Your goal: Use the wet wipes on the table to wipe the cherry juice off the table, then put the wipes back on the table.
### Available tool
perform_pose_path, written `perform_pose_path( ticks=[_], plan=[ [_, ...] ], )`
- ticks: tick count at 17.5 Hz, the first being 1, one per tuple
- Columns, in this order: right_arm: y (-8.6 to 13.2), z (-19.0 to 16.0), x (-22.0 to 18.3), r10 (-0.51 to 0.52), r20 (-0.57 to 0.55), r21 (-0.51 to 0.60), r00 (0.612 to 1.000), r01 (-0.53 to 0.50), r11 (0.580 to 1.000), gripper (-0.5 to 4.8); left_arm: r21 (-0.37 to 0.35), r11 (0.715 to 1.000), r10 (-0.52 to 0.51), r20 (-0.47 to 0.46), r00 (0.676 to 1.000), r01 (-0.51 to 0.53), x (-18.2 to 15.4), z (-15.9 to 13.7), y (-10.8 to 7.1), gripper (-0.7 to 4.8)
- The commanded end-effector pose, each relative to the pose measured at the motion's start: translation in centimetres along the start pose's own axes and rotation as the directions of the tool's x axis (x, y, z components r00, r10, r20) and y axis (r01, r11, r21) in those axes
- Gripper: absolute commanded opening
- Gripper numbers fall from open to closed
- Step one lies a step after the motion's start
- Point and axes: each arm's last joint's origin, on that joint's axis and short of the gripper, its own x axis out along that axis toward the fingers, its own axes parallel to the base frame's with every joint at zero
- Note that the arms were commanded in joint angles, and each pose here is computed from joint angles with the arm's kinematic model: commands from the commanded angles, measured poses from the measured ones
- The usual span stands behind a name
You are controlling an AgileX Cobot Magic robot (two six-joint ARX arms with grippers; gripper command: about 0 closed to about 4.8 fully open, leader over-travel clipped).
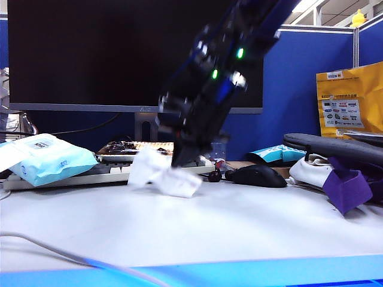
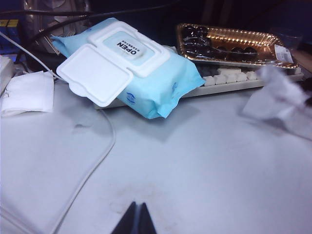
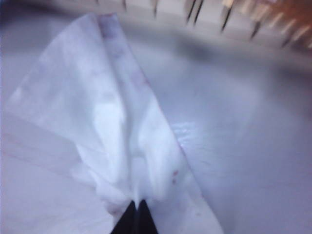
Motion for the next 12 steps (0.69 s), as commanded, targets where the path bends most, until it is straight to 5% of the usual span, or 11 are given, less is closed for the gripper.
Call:
perform_pose_path(
  ticks=[1,6,10,12],
  plan=[
    [-0.2,-0.1,1.4,0.019,0.036,0.002,0.999,-0.019,1.0,-0.01,0.0,1.0,-0.002,-0.01,1.0,0.002,0.0,-0.1,0.0,-0.04],
    [1.0,-2.1,3.3,0.209,-0.081,0.004,0.975,-0.209,0.978,-0.01,0.0,1.0,-0.002,-0.01,1.0,0.002,0.0,-0.1,0.0,-0.03],
    [4.5,-2.9,3.2,0.536,-0.155,0.019,0.83,-0.54,0.842,-0.01,0.0,1.0,-0.002,-0.01,1.0,0.002,0.0,-0.1,0.0,-0.03],
    [5.9,-4.1,3.6,0.323,-0.285,-0.058,0.902,-0.353,0.934,-0.01,0.0,1.0,-0.002,-0.01,1.0,0.002,0.0,-0.1,0.0,-0.04]
  ],
)
